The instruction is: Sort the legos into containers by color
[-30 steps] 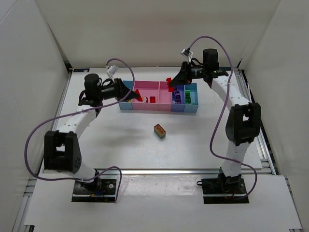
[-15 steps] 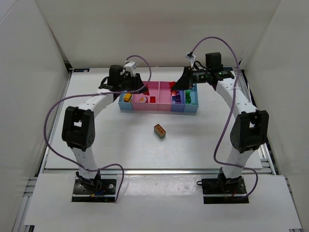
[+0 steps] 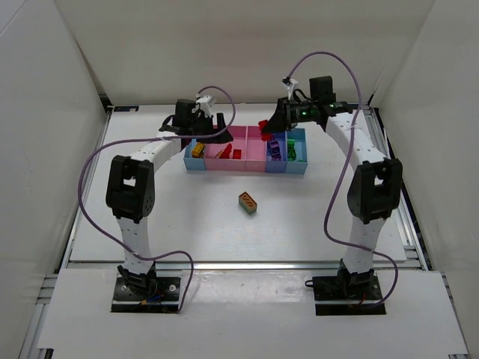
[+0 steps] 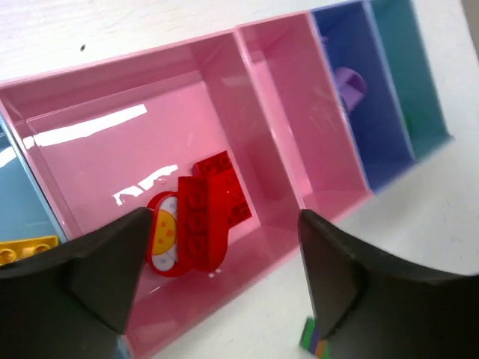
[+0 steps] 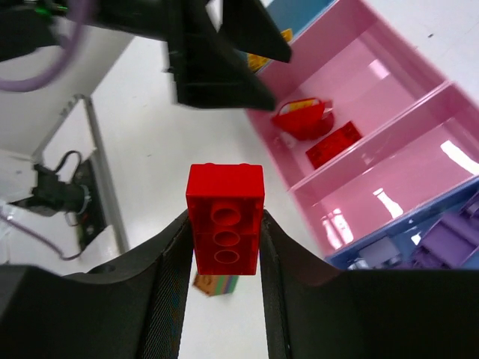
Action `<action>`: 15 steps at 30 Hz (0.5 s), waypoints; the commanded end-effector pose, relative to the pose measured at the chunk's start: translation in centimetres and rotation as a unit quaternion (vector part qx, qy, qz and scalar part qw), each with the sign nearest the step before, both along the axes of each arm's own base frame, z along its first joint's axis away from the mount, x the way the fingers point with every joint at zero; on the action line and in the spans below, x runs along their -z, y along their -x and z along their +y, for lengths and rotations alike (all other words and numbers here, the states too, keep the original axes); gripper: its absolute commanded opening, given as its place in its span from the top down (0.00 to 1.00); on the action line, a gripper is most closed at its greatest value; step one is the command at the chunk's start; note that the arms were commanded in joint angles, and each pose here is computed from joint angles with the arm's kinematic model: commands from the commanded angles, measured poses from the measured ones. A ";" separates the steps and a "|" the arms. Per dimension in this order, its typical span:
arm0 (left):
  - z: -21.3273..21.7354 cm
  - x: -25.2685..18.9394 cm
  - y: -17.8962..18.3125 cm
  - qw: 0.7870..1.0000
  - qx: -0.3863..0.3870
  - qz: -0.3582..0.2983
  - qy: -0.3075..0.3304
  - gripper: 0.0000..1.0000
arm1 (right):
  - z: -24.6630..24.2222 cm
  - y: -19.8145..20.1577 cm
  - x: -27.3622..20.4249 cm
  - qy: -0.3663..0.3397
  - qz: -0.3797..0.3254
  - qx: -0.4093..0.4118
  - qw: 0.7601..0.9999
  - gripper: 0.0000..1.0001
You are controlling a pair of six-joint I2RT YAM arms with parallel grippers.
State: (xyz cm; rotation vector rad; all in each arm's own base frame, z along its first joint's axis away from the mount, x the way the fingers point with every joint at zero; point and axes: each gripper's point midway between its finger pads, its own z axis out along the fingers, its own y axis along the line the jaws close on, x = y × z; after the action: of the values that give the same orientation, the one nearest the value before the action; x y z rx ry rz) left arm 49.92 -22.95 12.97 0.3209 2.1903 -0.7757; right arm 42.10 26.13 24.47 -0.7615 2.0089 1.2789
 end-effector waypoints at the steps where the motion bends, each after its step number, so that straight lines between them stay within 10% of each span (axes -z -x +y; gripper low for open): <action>1: 0.0 -8.6 0.7 0.996 0.026 -0.036 0.082 0.03 | 2.5 -1.8 -0.5 0.018 -0.049 -0.001 0.999 0.88; 15: 7.8 -16.3 9.0 0.967 0.034 -0.018 0.252 0.01 | 10.9 -4.1 7.1 0.113 -0.089 -0.008 0.990 0.81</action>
State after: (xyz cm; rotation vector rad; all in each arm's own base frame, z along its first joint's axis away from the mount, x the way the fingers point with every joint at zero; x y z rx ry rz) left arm 43.80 -14.85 28.01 0.0964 1.8915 -1.2056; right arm 44.13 37.08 17.82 -0.9560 2.0472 1.0929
